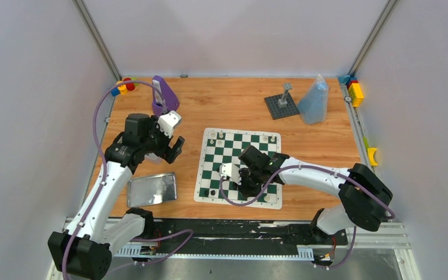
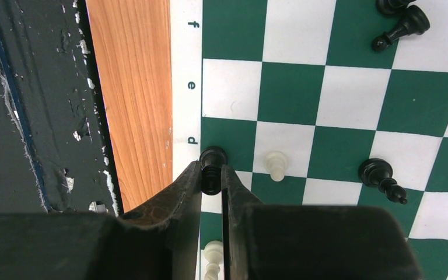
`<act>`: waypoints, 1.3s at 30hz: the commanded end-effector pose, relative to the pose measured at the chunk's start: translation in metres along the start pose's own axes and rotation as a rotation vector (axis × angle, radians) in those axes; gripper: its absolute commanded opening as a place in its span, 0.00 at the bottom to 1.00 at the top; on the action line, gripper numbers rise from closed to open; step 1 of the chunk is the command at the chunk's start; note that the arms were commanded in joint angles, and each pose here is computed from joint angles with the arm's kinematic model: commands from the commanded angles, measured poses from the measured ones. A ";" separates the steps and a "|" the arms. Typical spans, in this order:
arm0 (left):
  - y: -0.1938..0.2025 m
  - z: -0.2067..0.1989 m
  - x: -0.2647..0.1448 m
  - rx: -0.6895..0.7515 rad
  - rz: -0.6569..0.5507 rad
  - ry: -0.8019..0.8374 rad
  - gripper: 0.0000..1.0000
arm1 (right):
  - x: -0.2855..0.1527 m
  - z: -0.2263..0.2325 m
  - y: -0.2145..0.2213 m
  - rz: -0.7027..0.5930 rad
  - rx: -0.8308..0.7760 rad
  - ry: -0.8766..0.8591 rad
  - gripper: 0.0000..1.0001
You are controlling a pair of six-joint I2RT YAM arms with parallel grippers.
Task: Set up the chess pieces on the board
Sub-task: Place the chess piece on the chessboard.
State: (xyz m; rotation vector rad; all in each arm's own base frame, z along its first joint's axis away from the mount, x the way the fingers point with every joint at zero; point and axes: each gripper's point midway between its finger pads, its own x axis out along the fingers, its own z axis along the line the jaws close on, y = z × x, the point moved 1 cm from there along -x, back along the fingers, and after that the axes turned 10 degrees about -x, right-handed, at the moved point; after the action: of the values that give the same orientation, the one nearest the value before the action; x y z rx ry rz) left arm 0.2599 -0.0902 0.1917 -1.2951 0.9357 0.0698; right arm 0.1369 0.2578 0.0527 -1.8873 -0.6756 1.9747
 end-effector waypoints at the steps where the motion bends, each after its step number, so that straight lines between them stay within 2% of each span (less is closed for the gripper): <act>1: -0.010 0.001 -0.003 0.002 -0.050 -0.004 1.00 | -0.007 -0.004 -0.011 -0.046 -0.026 0.039 0.00; 16: -0.009 0.002 -0.001 0.006 -0.055 -0.007 1.00 | -0.022 -0.007 -0.018 -0.091 -0.024 0.037 0.00; 27: -0.011 0.009 -0.002 -0.029 -0.049 -0.054 1.00 | -0.007 -0.018 -0.046 -0.103 -0.041 -0.017 0.00; 39: -0.011 0.009 -0.005 -0.022 -0.062 -0.061 1.00 | 0.019 -0.014 -0.052 -0.057 -0.080 -0.046 0.00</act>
State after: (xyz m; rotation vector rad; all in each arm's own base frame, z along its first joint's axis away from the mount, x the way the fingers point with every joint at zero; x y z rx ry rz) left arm 0.2639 -0.0843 0.1930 -1.3085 0.8874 0.0996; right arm 0.1399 0.2948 0.0582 -1.8332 -0.7429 2.0308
